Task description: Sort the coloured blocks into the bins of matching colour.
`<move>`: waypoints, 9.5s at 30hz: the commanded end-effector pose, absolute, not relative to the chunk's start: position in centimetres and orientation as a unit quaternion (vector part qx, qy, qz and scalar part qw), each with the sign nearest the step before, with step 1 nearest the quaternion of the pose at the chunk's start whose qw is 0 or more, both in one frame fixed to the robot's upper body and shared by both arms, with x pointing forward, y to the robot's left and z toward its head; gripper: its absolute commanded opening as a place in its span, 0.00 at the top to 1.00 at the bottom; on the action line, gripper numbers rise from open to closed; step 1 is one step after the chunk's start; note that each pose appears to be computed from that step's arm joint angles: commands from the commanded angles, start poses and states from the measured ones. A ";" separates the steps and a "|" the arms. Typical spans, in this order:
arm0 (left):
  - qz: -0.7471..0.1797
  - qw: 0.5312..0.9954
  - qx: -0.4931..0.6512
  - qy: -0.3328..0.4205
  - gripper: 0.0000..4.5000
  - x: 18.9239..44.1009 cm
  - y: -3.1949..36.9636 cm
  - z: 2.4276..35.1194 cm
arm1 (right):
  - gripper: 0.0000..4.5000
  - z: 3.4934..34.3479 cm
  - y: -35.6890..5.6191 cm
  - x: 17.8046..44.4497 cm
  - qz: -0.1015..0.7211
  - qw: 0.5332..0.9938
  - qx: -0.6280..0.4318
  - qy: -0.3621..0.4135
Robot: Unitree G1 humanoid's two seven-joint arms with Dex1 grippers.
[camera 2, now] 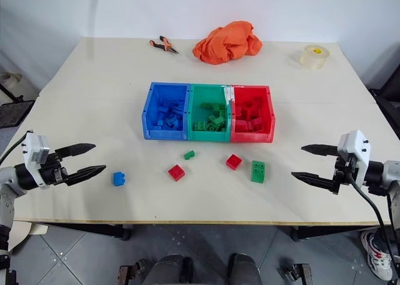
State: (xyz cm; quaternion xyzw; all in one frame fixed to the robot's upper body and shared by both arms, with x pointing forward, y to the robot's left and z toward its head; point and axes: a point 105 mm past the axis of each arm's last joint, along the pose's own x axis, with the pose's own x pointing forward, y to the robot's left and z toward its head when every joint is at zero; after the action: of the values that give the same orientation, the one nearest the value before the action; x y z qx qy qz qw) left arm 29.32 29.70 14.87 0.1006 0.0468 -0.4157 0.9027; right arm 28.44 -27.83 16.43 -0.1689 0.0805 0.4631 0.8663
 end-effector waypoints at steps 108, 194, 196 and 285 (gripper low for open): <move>-0.552 0.829 0.078 -0.046 0.00 29.7 20.2 16.3 | 0.01 17.4 -16.3 29.5 0.524 0.841 -0.134 -0.011; -0.504 0.858 0.098 -0.024 0.00 25.9 20.2 16.0 | 0.01 16.6 -21.5 27.8 0.587 0.784 -0.198 0.046; -0.486 0.867 0.107 -0.018 0.00 25.6 19.2 15.8 | 0.01 16.7 -21.1 27.6 0.604 0.771 -0.195 0.042; -0.537 0.821 0.058 -0.186 0.00 38.3 -1.4 20.4 | 0.00 19.2 -21.3 28.3 0.473 0.866 -0.153 -0.049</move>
State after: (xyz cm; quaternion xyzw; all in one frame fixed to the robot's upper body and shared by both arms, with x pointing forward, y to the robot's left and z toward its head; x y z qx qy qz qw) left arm 39.57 -1.28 19.38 0.0574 -0.1649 -0.5136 0.8401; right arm 28.36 -21.04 18.43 -0.1393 -0.0431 0.4728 0.8690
